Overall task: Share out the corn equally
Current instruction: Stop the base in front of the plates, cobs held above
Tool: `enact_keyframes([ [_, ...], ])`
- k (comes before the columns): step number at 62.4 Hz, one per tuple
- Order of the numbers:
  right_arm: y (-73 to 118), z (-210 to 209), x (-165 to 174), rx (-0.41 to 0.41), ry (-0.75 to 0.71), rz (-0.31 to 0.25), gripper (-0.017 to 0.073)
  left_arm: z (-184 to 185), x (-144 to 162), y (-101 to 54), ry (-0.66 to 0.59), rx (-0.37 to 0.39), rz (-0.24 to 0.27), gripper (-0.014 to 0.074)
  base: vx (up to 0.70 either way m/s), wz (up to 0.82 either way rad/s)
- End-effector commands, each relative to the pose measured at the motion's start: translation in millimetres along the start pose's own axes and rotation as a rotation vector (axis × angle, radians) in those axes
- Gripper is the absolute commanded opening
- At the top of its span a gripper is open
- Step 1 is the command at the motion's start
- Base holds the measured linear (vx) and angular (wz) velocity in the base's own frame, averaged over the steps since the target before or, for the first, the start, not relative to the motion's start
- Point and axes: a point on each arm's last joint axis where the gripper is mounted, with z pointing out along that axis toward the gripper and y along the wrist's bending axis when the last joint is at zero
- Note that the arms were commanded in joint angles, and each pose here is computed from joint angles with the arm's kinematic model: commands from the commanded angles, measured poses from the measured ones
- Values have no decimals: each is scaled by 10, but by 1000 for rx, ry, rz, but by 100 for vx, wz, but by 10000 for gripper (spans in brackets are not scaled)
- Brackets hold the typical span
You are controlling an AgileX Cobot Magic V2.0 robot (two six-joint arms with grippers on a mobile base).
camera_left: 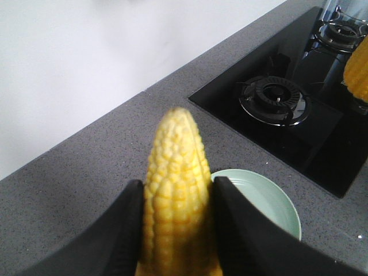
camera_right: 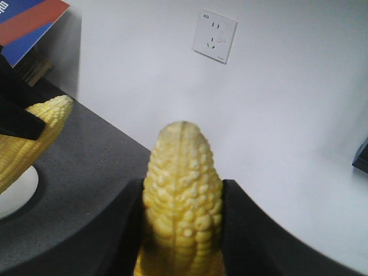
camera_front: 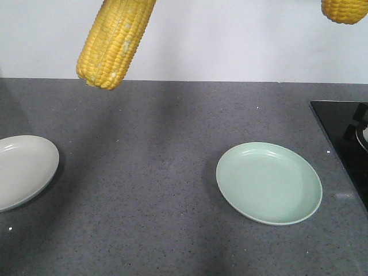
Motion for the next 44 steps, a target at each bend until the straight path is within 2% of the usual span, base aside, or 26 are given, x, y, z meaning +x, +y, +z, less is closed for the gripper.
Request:
enact_keyframes([
  [1,75,-140,-63,0,-47,-18,-4,-278,-106,-115,-105,13,7,-7,2,0],
  [44,75,-140,-63,0,-47,-18,-4,-278,-106,-115,-105,13,7,-7,2,0],
])
